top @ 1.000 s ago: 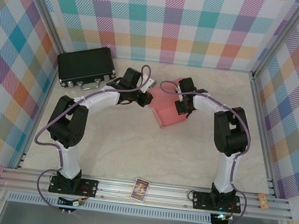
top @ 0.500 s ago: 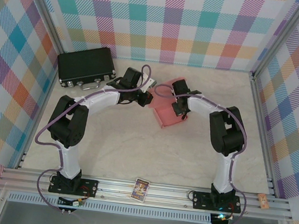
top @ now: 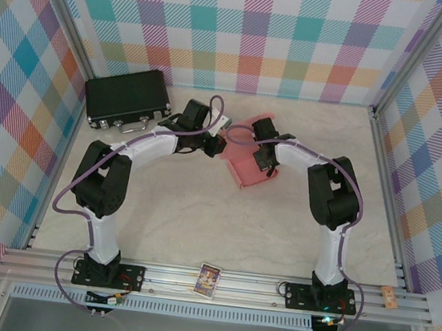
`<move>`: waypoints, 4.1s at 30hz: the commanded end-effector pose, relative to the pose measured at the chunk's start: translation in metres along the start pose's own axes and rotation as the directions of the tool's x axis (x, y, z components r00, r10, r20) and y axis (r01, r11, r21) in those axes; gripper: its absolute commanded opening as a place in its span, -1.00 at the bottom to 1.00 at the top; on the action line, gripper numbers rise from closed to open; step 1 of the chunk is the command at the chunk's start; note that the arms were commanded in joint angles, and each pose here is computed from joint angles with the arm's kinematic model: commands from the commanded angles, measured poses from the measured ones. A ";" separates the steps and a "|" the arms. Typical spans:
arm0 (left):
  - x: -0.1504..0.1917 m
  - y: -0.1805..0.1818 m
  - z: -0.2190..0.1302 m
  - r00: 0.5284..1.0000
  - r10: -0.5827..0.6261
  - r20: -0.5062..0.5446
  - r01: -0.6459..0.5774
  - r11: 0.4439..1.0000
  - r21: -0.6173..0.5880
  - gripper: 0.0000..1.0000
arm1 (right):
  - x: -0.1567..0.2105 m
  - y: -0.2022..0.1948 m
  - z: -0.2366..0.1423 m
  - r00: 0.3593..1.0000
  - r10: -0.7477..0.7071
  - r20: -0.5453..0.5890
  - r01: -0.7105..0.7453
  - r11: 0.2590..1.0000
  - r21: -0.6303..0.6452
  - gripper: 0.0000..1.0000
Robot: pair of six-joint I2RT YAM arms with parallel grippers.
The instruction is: Fold the paper box
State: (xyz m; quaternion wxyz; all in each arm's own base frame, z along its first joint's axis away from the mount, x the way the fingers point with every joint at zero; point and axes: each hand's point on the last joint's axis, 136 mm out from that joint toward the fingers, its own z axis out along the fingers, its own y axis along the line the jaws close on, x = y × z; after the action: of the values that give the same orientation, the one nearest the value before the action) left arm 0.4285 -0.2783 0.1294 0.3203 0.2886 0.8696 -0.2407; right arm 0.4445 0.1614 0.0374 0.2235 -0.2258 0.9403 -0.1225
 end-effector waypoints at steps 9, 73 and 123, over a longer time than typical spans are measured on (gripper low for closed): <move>0.012 0.003 0.004 0.997 0.035 -0.062 -0.034 0.999 0.010 -1.00 | 0.012 -0.017 -0.029 0.994 0.109 -0.007 -0.109 0.993 -0.043 -0.52; -0.043 -0.009 0.023 0.893 0.433 0.125 -0.442 0.895 0.055 -1.00 | -0.005 -0.055 -0.102 0.796 0.092 0.598 0.272 0.828 -0.490 0.02; -0.041 0.006 0.020 0.965 0.262 0.006 -0.262 0.964 0.040 -1.00 | -0.024 -0.048 -0.103 0.831 0.000 0.556 0.273 0.871 -0.409 -1.00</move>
State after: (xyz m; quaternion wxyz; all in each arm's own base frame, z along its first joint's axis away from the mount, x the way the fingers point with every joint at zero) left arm 0.4612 -0.3007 0.1364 0.3468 0.4321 0.8078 -0.2012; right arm 0.4272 0.1403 0.1281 0.3863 -0.3845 0.8203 0.1734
